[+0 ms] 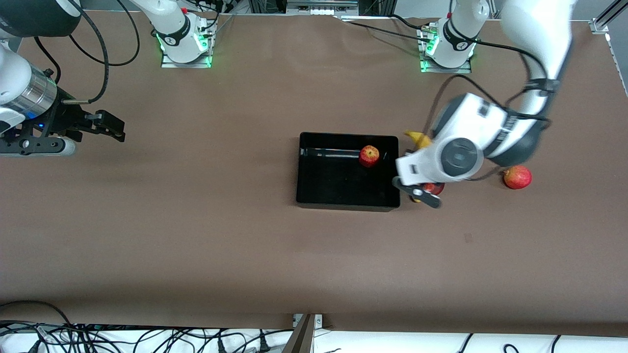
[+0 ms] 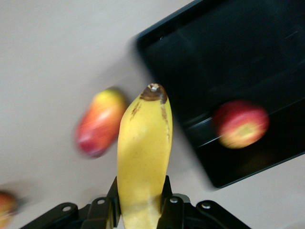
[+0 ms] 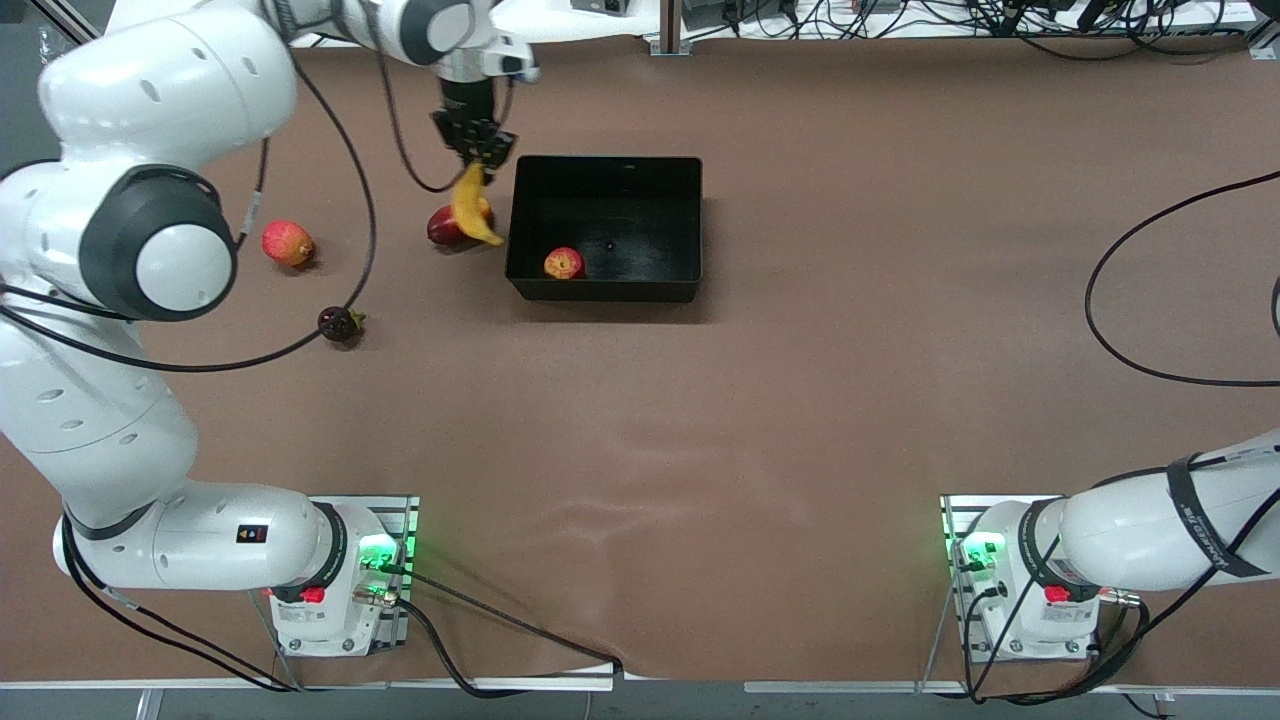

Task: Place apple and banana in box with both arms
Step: 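Lift the banana with the left gripper and carry it over the box, then lower the banana into the box and open the left gripper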

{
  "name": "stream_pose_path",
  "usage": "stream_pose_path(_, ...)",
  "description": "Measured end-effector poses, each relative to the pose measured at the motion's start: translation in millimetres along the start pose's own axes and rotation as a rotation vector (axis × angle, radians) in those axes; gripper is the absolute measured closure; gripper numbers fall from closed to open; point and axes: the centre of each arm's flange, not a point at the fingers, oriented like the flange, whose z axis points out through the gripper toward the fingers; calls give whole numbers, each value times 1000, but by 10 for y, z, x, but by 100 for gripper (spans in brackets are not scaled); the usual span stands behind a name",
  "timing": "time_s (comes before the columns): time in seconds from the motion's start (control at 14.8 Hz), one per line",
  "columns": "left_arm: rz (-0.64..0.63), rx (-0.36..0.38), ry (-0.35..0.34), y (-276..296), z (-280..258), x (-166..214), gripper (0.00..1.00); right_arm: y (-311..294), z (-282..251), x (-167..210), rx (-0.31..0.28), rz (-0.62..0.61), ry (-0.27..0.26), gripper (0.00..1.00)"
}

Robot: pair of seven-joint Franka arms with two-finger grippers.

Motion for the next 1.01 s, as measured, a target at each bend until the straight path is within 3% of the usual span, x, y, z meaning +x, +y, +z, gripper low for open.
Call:
stream_pose_path(0.2,-68,-105,85,587,257,347,66,0,1,0,0,0,0,0)
stream_pose_path(0.4,-156,-161,147,1065,686,632,66,0,1,0,0,0,0,0)
stream_pose_path(0.61,-182,-180,142,1401,1061,730,66,0,1,0,0,0,0,0)
stream_pose_path(0.81,-192,-187,116,1390,1321,782,66,0,1,0,0,0,0,0)
stream_pose_path(1.01,-195,-188,109,1380,1368,792,56,1,1,0,0,0,0,0)
